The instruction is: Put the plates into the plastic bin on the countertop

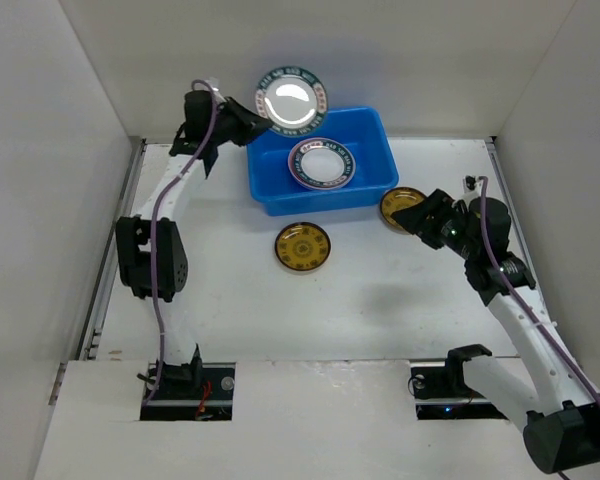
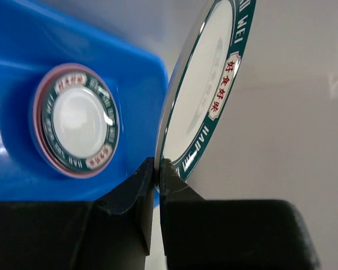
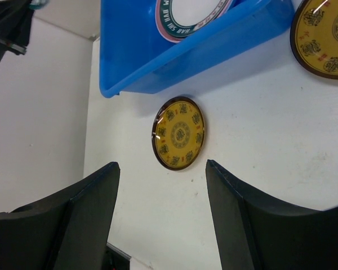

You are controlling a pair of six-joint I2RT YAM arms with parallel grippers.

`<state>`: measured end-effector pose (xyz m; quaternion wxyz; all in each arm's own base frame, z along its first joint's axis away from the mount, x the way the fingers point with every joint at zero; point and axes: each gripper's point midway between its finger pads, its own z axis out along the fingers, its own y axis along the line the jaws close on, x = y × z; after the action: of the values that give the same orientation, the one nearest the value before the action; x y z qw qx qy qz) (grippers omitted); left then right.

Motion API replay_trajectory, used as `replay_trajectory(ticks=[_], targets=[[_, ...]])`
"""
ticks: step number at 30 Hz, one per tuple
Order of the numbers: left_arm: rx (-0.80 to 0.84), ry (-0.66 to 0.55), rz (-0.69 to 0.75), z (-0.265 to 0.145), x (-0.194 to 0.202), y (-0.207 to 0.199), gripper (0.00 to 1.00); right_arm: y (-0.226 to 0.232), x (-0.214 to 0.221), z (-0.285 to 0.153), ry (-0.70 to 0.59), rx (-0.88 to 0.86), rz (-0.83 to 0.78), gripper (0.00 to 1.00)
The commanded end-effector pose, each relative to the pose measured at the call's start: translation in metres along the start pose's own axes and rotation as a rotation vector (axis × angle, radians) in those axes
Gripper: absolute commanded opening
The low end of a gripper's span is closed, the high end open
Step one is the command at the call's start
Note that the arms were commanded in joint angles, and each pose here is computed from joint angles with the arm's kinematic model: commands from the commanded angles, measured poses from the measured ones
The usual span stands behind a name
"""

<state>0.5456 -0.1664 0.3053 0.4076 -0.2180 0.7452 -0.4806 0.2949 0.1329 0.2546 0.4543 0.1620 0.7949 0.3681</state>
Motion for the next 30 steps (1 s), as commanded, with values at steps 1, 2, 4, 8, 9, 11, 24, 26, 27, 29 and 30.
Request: replay_trajectory(ticks=[1, 2, 4, 8, 9, 11, 24, 26, 27, 29, 30], targets=[[-0.015, 0.171, 0.083, 0.014, 0.048, 0.007, 0.02, 0.001, -0.002, -0.007, -0.024, -0.007, 0.000, 0.68], [-0.019, 0.189, 0.093, 0.019, 0.056, 0.009, 0.02, 0.000, -0.002, -0.009, -0.027, -0.008, 0.000, 0.68], [-0.022, 0.220, 0.113, 0.029, 0.070, 0.012, 0.02, -0.002, -0.001, -0.012, -0.029, -0.004, 0.002, 0.68], [-0.035, 0.249, 0.127, 0.049, 0.087, 0.022, 0.02, -0.003, 0.001, -0.018, -0.034, -0.003, 0.004, 0.68], [-0.043, 0.251, 0.128, 0.054, 0.090, 0.026, 0.02, -0.003, 0.001, -0.019, -0.037, -0.003, 0.004, 0.68], [-0.059, 0.248, 0.135, 0.062, 0.093, 0.034, 0.02, -0.004, 0.002, -0.023, -0.043, -0.003, 0.004, 0.68], [-0.125, 0.269, 0.162, 0.105, 0.114, 0.069, 0.05, -0.014, 0.002, -0.044, -0.088, 0.018, 0.014, 0.69], [-0.141, 0.268, 0.167, 0.110, 0.115, 0.076, 0.06, -0.015, 0.002, -0.045, -0.094, 0.018, 0.015, 0.69], [-0.147, 0.266, 0.171, 0.111, 0.115, 0.079, 0.06, -0.016, 0.001, -0.045, -0.095, 0.019, 0.015, 0.69], [-0.163, 0.260, 0.179, 0.114, 0.115, 0.086, 0.06, -0.017, 0.002, -0.046, -0.094, 0.019, 0.017, 0.69], [-0.169, 0.256, 0.186, 0.116, 0.114, 0.089, 0.06, -0.017, 0.002, -0.046, -0.093, 0.016, 0.016, 0.69]])
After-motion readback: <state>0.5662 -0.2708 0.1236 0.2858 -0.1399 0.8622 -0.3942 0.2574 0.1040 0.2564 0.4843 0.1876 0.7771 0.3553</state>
